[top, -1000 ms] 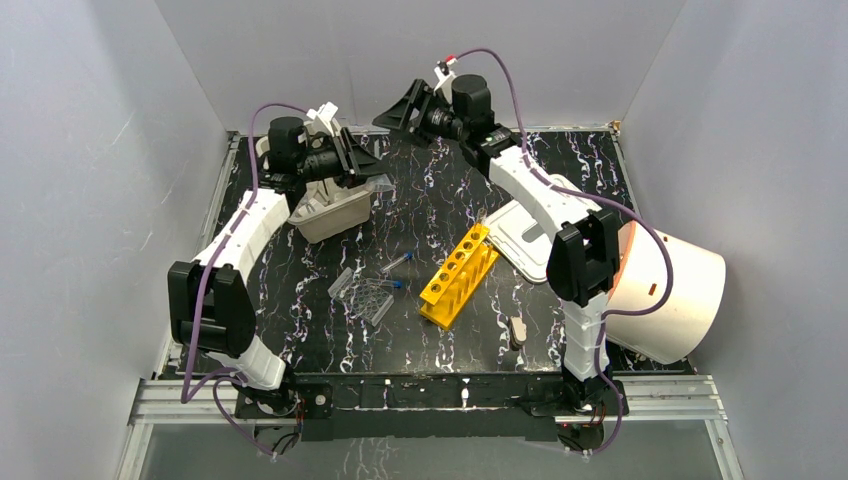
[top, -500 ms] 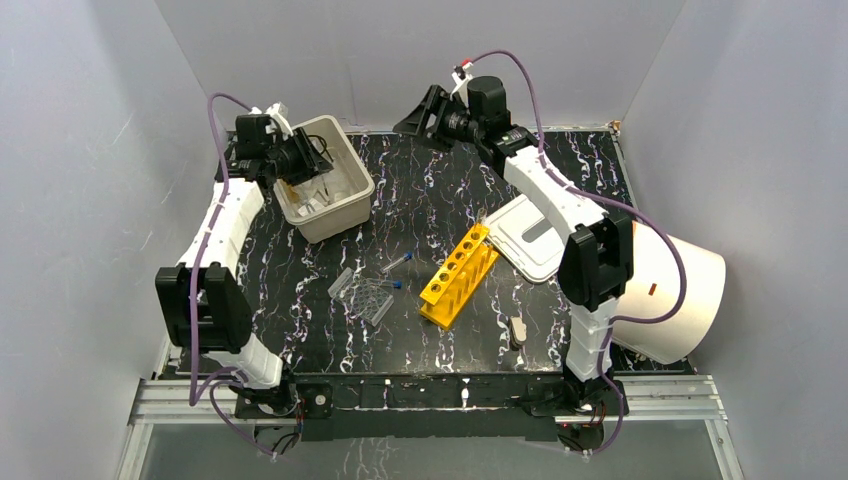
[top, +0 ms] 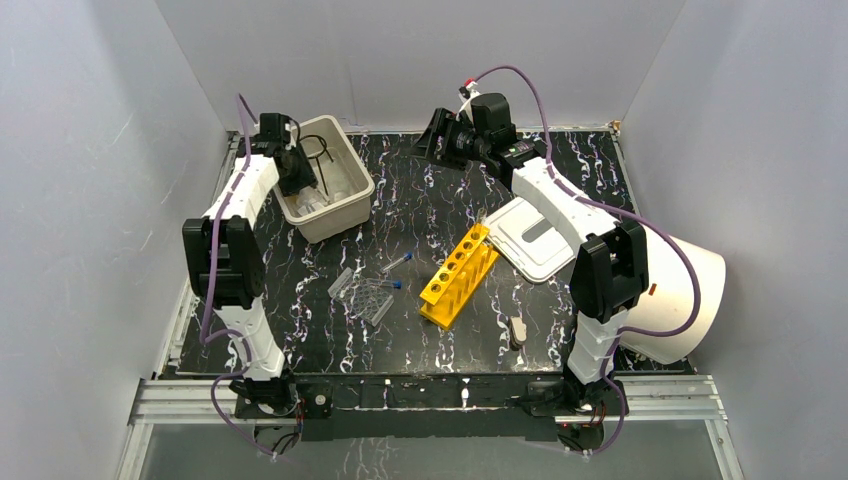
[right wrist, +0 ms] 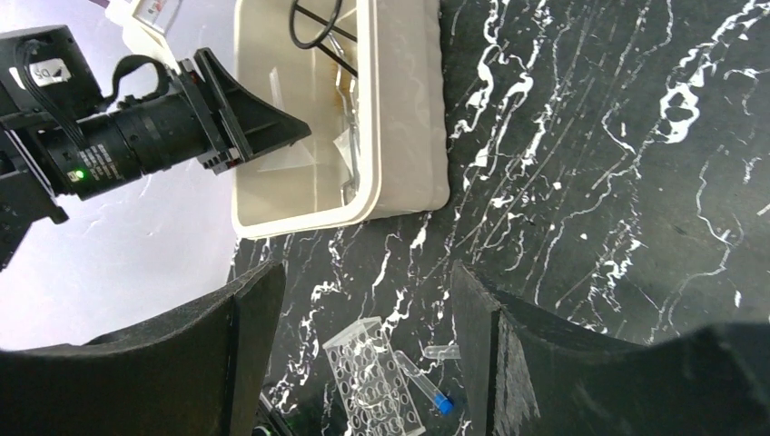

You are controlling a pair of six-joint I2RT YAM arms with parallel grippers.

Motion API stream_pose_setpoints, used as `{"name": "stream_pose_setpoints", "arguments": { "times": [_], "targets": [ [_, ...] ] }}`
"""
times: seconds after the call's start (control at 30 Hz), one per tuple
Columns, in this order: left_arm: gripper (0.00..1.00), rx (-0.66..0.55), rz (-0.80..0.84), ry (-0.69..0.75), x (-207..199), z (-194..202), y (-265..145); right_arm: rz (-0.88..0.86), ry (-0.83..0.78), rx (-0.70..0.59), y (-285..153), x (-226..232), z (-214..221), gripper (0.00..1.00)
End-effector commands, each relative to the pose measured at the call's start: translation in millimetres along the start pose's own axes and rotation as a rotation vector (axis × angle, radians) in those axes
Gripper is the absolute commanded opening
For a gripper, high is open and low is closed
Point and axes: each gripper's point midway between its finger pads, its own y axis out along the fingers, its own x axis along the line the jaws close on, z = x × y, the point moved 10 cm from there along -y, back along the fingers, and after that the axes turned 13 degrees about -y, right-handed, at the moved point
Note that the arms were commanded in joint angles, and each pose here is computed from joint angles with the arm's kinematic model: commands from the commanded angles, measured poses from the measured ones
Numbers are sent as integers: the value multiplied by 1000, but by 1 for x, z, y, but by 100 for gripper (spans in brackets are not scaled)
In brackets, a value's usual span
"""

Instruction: Organize the chemistry lab equipment

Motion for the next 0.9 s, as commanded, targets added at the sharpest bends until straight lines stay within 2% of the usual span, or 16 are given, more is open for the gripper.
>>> {"name": "stream_pose_setpoints", "arguments": {
  "times": [0.0,0.4,0.53,0.57,0.77,0.87],
  "targets": [
    [0,-80,-92,12,2,-19,-9,-2,-74,-73,-19,12,-14,75],
    [0,-117,-207,19,7,-32,18,-2,-73,-59,-14,9,-12,75],
    [5,-116,-216,25,8,-32,21,6,-73,-58,-16,10,-12,75],
    [7,-125,-234,2,18,-40,21,6,-73,-58,-17,10,-11,74],
    [26,-156,-245,-4,21,-51,13,14,-69,-59,-22,11,-10,74],
    [30,-163,-225,-6,18,-54,6,15,-69,-60,-25,12,-9,74]
  ]
}}
